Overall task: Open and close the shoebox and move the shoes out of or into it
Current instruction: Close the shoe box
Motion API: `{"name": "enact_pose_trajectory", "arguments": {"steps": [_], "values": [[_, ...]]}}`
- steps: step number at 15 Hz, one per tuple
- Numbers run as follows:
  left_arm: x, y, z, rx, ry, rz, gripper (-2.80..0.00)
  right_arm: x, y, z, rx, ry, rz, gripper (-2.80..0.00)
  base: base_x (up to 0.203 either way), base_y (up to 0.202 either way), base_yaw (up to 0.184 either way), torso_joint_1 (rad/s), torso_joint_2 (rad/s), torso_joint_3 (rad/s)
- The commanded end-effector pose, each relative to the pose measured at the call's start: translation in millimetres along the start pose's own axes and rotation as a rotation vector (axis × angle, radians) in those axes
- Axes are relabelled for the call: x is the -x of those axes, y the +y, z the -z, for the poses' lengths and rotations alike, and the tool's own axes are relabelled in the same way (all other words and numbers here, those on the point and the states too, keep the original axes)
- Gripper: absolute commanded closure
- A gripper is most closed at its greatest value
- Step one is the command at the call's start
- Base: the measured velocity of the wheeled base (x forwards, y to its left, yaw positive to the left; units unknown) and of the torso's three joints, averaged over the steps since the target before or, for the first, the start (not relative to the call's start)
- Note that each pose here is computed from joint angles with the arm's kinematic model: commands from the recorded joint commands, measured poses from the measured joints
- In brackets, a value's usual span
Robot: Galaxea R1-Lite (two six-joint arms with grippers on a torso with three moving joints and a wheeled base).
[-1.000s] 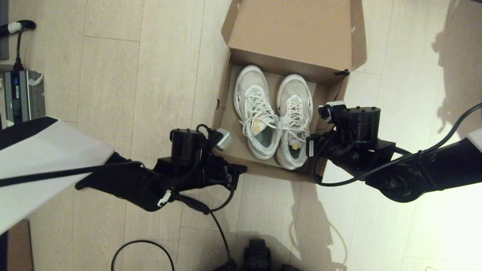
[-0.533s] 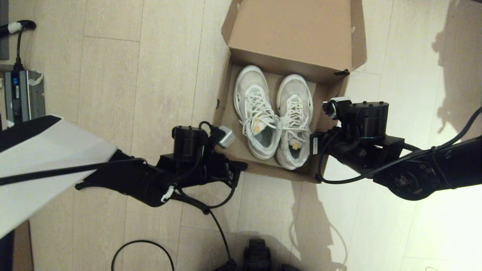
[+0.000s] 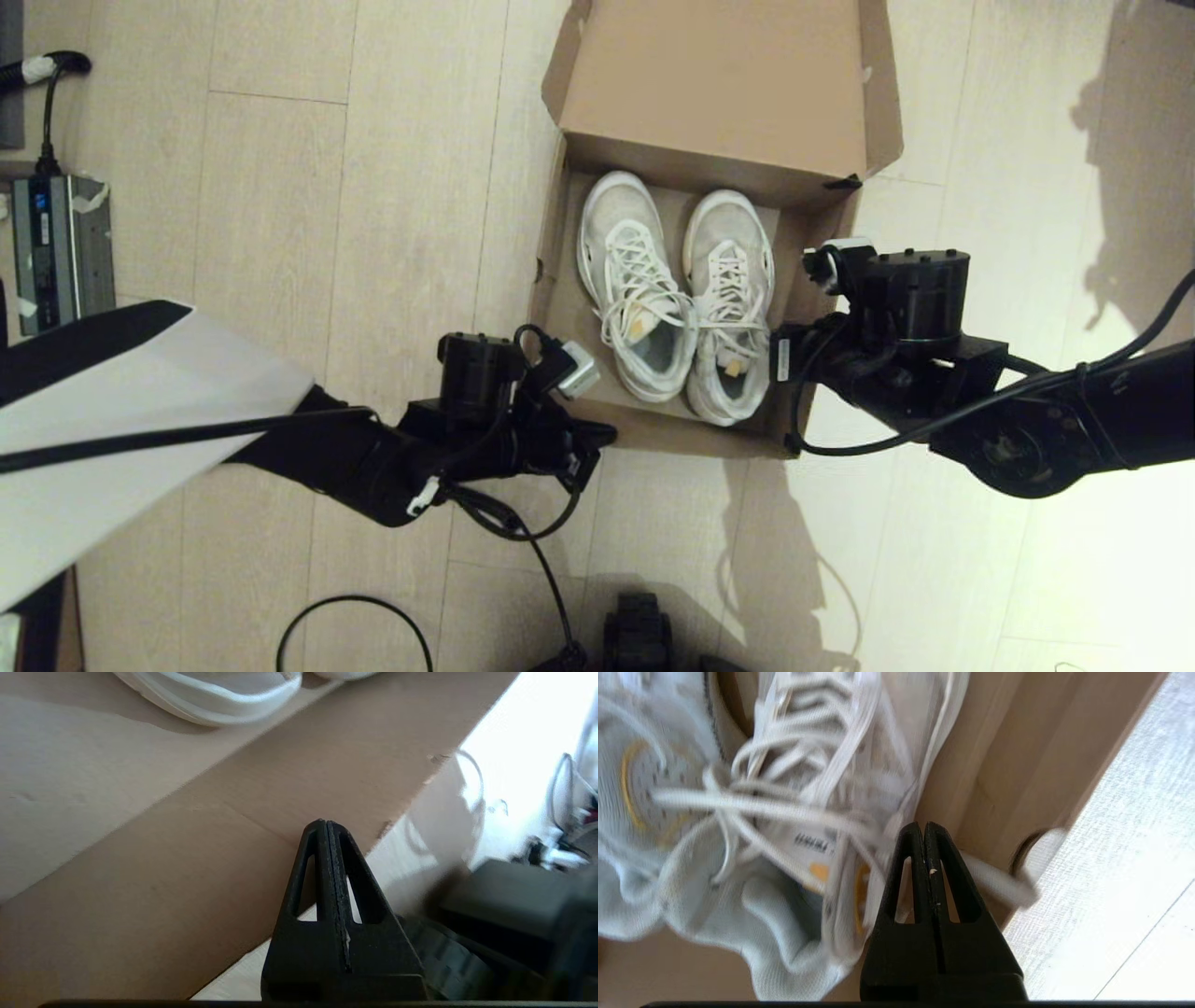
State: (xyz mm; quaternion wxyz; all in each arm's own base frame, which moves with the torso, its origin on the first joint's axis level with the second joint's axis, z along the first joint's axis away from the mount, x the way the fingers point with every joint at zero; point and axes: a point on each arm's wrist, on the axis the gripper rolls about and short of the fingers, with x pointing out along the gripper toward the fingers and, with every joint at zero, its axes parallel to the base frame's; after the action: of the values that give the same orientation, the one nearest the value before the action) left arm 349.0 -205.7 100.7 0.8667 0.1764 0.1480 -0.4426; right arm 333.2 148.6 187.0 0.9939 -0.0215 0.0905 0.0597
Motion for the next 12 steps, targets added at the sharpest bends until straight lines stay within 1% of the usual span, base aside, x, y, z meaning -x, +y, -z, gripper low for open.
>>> {"name": "enact_pose_trajectory", "arguments": {"steps": [1, 2, 5, 7, 8, 9, 10, 11, 12], "values": [[-0.7, -2.8, 3.0, 0.008, 0.015, 0.038, 0.0, 0.0, 0.0, -1.8, -0.004, -0.009, 0.003, 0.0, 0.0, 0.0, 0.0, 0.0, 0.0, 0.0], [-1.1, -4.8, 5.2, 0.013, 0.025, 0.057, 0.0, -0.2, -0.5, -2.3, -0.003, -0.01, 0.004, 0.0, 0.0, 0.0, 0.0, 0.0, 0.0, 0.0], [-0.2, -6.7, 8.4, 0.019, 0.033, 0.075, 0.0, -0.7, -2.0, -2.3, -0.005, -0.01, 0.007, 0.0, 0.0, 0.0, 0.0, 0.0, 0.0, 0.0], [5.4, -15.7, 14.9, 0.032, 0.054, 0.112, 0.0, -1.6, -4.3, -3.9, -0.008, -0.015, 0.015, 0.0, 0.0, 0.0, 0.0, 0.0, 0.0, 0.0], [9.9, -23.6, 19.7, 0.05, 0.075, 0.134, 0.0, -1.8, -6.3, -5.1, -0.01, -0.018, 0.019, 0.0, 0.0, 0.0, 0.0, 0.0, 0.0, 0.0], [14.0, -32.4, 23.7, 0.085, 0.096, 0.155, 0.0, -2.6, -9.1, -5.0, -0.012, -0.02, 0.027, 0.0, 0.0, 0.0, 0.0, 0.0, 0.0, 0.0], [17.5, -40.6, 27.5, 0.133, 0.118, 0.171, 0.0, -2.8, -10.4, -4.9, -0.014, -0.021, 0.031, 0.0, 0.0, 0.0, 0.0, 0.0, 0.0, 0.0], [19.8, -45.7, 33.5, 0.159, 0.141, 0.182, 0.0, -2.8, -10.8, -4.3, -0.014, -0.019, 0.033, 0.0, 0.0, 0.0, 0.0, 0.0, 0.0, 0.0], [19.2, -47.4, 37.2, 0.167, 0.151, 0.186, 0.0, -2.5, -12.3, -4.1, -0.016, -0.019, 0.036, 0.0, 0.0, 0.0, 0.0, 0.0, 0.0, 0.0]]}}
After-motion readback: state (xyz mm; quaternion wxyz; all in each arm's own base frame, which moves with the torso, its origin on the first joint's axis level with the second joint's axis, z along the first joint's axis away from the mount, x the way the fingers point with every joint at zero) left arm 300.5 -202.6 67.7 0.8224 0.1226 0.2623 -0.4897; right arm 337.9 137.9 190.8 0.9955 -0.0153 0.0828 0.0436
